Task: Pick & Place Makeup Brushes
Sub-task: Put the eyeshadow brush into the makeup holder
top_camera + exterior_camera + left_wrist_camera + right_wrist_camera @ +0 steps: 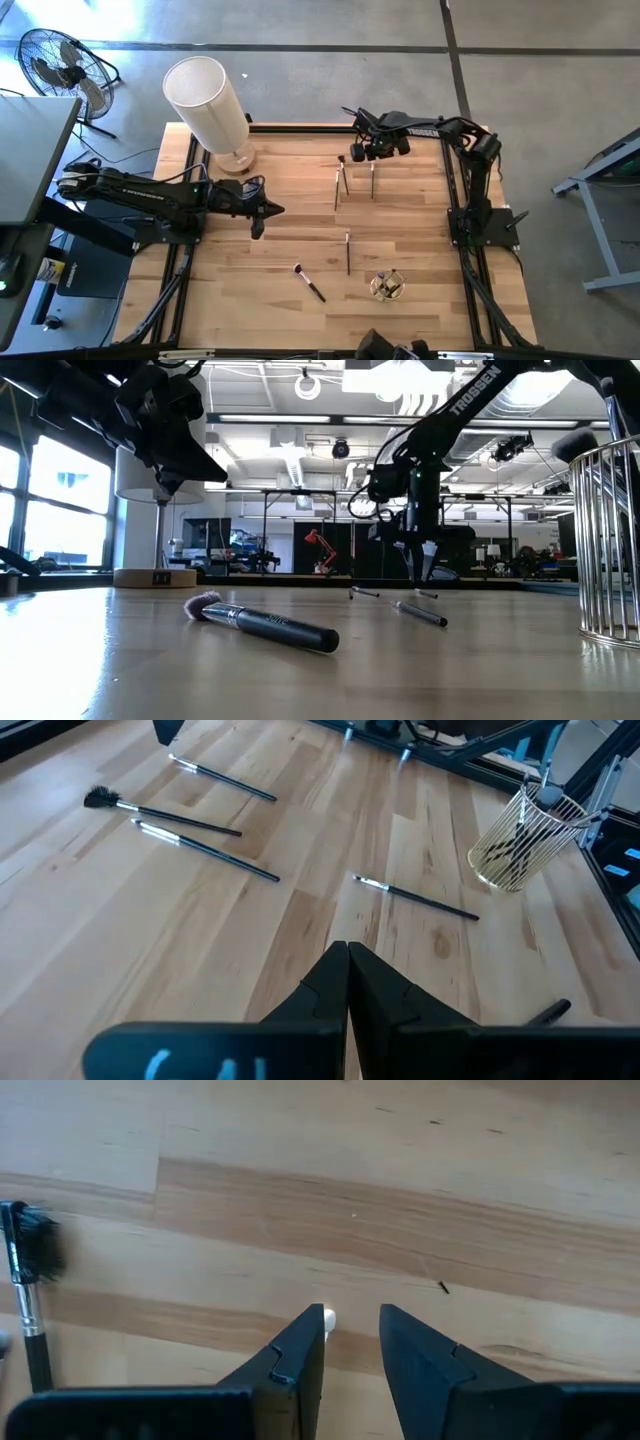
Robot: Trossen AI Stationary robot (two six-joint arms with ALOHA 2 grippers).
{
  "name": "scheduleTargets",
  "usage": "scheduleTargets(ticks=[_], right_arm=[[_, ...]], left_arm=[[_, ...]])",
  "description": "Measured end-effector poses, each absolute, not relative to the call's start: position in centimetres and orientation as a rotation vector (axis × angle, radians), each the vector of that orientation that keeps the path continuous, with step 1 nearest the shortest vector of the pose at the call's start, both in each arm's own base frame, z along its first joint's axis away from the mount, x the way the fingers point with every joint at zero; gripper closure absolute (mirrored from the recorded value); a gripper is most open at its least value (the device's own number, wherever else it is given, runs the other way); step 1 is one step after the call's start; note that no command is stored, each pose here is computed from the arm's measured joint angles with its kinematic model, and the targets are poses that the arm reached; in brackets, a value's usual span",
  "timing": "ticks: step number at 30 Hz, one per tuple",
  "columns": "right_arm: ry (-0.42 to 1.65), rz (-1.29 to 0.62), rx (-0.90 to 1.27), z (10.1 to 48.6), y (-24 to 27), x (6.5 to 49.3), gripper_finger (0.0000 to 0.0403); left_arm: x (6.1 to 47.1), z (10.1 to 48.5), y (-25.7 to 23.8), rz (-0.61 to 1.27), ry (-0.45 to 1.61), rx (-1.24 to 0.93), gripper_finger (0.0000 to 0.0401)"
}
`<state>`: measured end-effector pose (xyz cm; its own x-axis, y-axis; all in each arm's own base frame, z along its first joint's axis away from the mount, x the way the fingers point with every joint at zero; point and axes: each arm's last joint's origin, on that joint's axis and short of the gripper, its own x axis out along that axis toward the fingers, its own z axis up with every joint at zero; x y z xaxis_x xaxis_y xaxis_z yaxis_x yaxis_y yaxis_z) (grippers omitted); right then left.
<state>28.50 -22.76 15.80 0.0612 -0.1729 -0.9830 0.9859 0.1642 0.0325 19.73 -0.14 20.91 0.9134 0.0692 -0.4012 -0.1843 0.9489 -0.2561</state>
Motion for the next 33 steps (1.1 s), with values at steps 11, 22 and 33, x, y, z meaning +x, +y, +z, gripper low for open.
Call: scheduleTargets(ticks=[11, 22, 33], right_arm=[[1.109, -1.115, 0.998, 14.3, -21.8, 28.5, 0.0308], [1.172, -0.912, 0.799, 11.9, -20.5, 27.8, 0.0378], [1.414, -0.452, 0.248, 11.9, -16.2, 29.9, 0.0399]], left_arm=[[19.7, 20.9, -0.1, 0.14, 0.397, -0.29, 0.0401], [19.7, 20.9, -0.1, 0.146, 0.396, -0.316, 0.0401], [19.7, 20.9, -0.1, 0.151, 0.392, -0.373, 0.0401]])
